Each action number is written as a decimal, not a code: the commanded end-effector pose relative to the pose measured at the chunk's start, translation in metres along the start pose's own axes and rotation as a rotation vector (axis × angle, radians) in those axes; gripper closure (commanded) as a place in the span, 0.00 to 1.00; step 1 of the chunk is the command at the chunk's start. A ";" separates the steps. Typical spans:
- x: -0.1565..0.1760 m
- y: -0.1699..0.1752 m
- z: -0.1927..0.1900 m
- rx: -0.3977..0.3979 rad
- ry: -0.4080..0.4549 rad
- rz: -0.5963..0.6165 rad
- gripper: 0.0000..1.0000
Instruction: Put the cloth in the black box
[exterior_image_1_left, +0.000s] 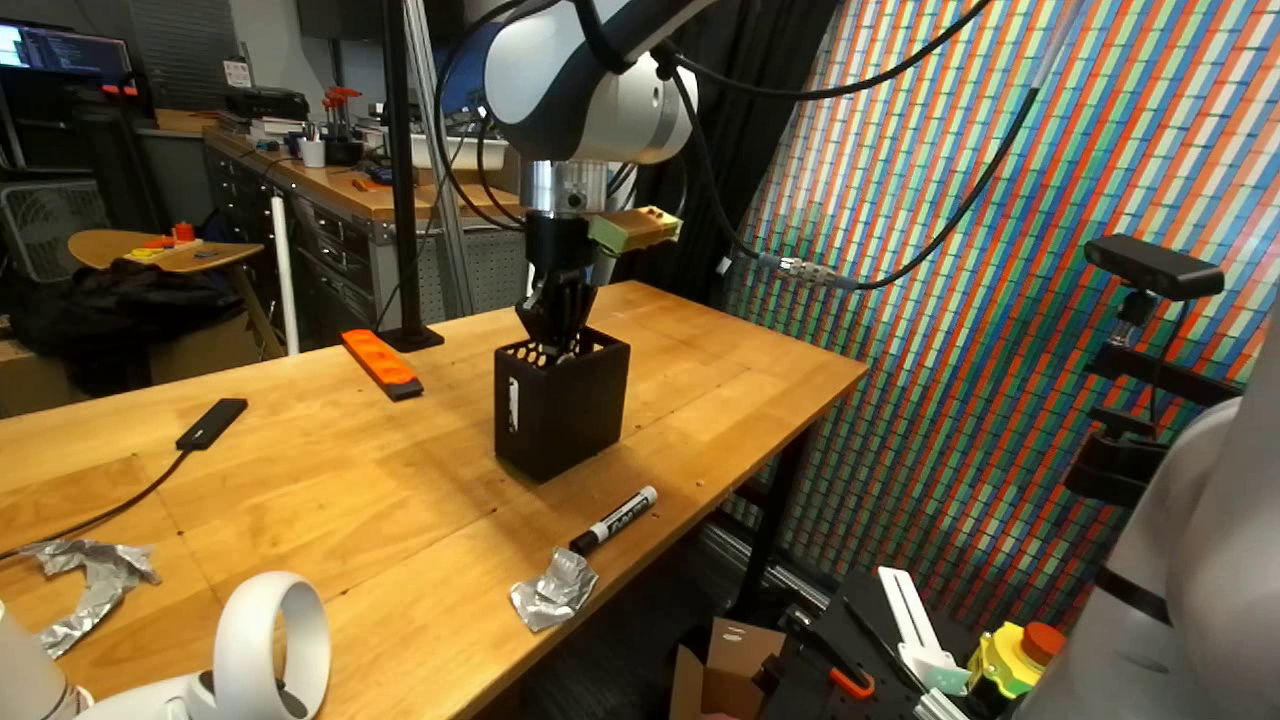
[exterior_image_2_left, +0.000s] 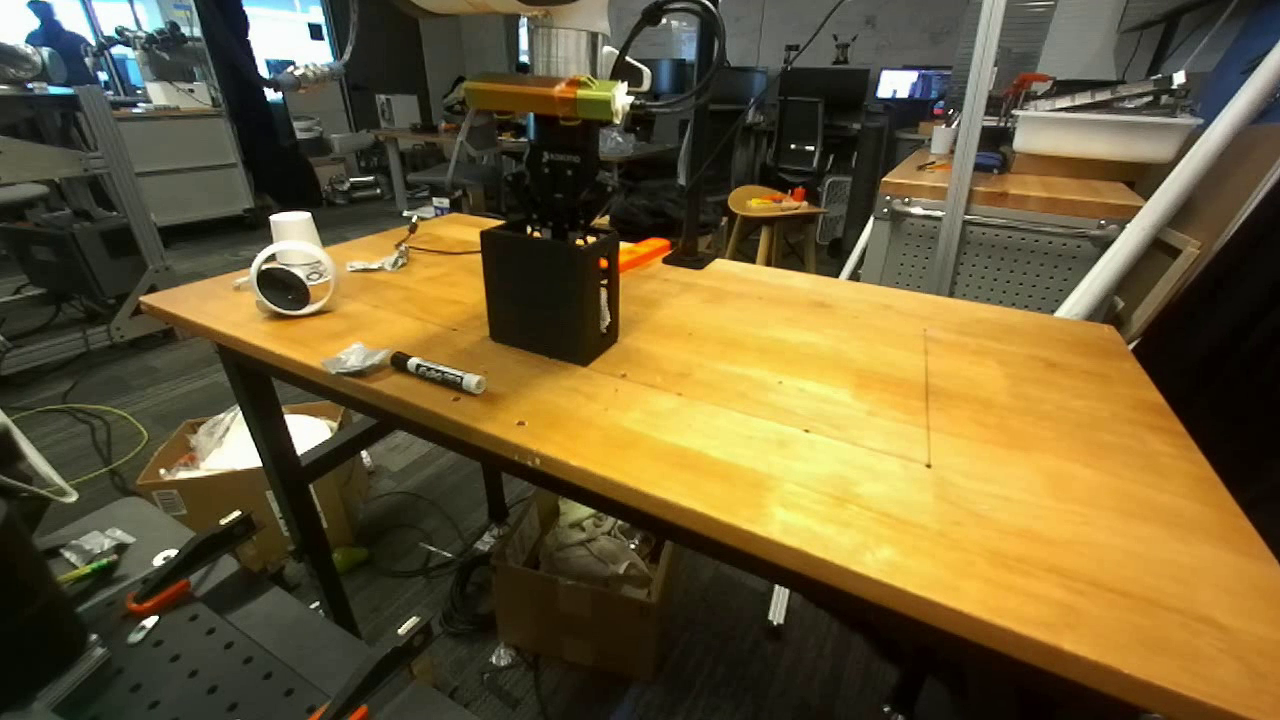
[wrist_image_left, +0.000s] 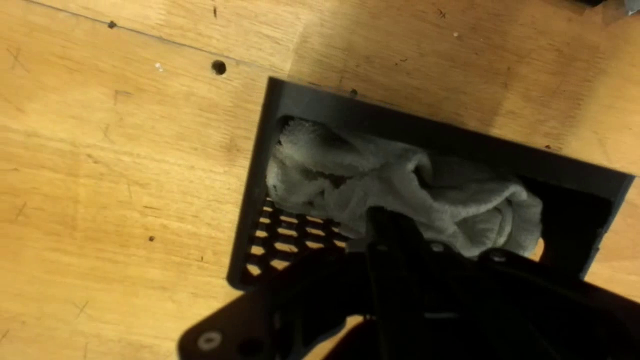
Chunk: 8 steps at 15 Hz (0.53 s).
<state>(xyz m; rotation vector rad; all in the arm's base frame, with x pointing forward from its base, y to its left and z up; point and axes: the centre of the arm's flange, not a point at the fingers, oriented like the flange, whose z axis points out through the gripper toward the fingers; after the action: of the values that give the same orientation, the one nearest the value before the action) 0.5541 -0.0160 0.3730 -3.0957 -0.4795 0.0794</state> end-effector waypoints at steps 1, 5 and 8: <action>-0.010 0.002 -0.013 -0.011 0.005 0.013 0.91; -0.015 -0.002 -0.013 -0.012 -0.010 0.016 0.91; -0.020 -0.008 -0.009 -0.007 -0.036 0.018 0.91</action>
<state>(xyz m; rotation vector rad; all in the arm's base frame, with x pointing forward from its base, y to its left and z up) 0.5472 -0.0190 0.3752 -3.0956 -0.4652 0.1079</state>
